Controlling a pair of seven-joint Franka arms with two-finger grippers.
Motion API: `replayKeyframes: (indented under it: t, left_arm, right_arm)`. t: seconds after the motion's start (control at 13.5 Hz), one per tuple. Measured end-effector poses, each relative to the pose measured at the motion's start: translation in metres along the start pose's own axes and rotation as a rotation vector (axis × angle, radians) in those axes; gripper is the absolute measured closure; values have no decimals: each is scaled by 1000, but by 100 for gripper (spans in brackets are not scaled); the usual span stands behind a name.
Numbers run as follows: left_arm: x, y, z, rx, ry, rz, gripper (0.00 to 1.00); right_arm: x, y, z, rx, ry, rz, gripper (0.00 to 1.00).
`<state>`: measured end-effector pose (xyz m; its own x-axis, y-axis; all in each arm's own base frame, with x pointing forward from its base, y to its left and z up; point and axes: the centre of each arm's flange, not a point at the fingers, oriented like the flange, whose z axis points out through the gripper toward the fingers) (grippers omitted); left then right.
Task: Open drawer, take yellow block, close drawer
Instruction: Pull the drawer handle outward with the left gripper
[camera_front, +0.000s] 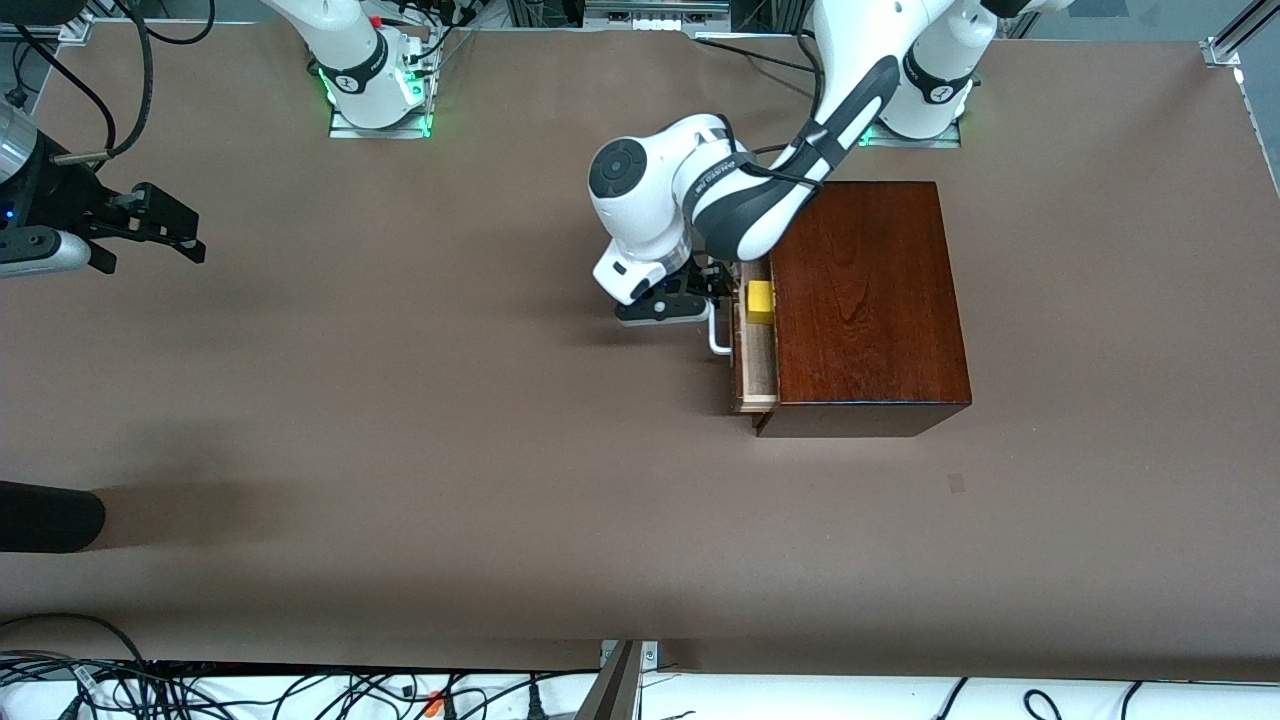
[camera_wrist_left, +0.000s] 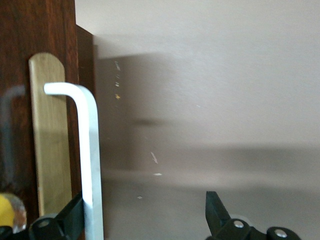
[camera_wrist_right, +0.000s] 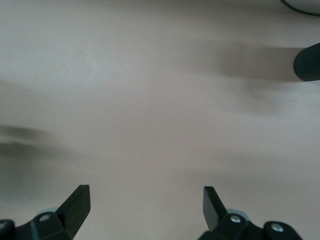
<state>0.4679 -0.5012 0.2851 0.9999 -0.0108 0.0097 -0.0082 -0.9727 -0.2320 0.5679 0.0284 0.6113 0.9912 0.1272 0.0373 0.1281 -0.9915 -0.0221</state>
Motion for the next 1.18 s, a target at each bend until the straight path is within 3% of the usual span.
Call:
replayKeyframes:
  t: [1.18]
  left_arm:
    - [-5,39,-13,-72,3,-15,0]
  right_arm:
    - [0,1,0,0,0,2,0]
